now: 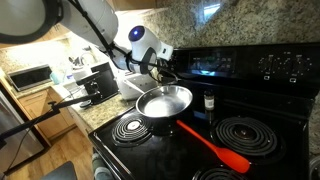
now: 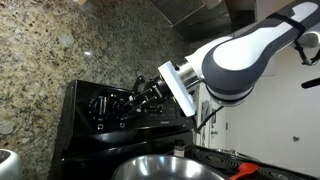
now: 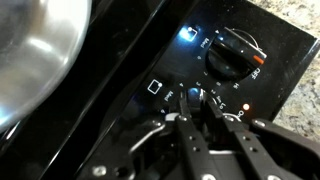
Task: Turn the second knob from the left
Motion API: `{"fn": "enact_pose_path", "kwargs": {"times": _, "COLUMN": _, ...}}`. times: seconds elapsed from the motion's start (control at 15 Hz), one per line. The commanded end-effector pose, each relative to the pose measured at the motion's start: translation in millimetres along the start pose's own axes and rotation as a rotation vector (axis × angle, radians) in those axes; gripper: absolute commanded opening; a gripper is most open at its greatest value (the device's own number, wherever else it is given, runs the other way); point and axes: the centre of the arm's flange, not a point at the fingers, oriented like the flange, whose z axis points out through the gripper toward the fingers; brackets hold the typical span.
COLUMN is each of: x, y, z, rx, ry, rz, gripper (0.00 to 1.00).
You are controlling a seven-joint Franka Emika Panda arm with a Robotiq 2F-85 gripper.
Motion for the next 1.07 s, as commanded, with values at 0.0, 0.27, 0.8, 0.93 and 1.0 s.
{"fn": "enact_pose_path", "kwargs": {"times": 0.0, "x": -11.6, "y": 9.6, "z": 32.3, "rx": 0.036, "ry": -0.013, "rz": 0.025, "gripper": 0.06}}
{"fn": "enact_pose_path", "kwargs": {"times": 0.27, "x": -12.6, "y": 9.4, "z": 33.9, "rx": 0.03, "ry": -0.016, "rz": 0.028, "gripper": 0.06}}
{"fn": "enact_pose_path", "kwargs": {"times": 0.8, "x": -12.9, "y": 14.5, "z": 32.1, "rx": 0.037, "ry": -0.001, "rz": 0.071, "gripper": 0.06}}
{"fn": "enact_pose_path", "kwargs": {"times": 0.93, "x": -13.5, "y": 17.2, "z": 31.8, "rx": 0.044, "ry": 0.008, "rz": 0.093, "gripper": 0.06}}
{"fn": "enact_pose_path", "kwargs": {"times": 1.0, "x": -14.0, "y": 18.3, "z": 31.5, "rx": 0.04, "ry": 0.017, "rz": 0.11, "gripper": 0.06}}
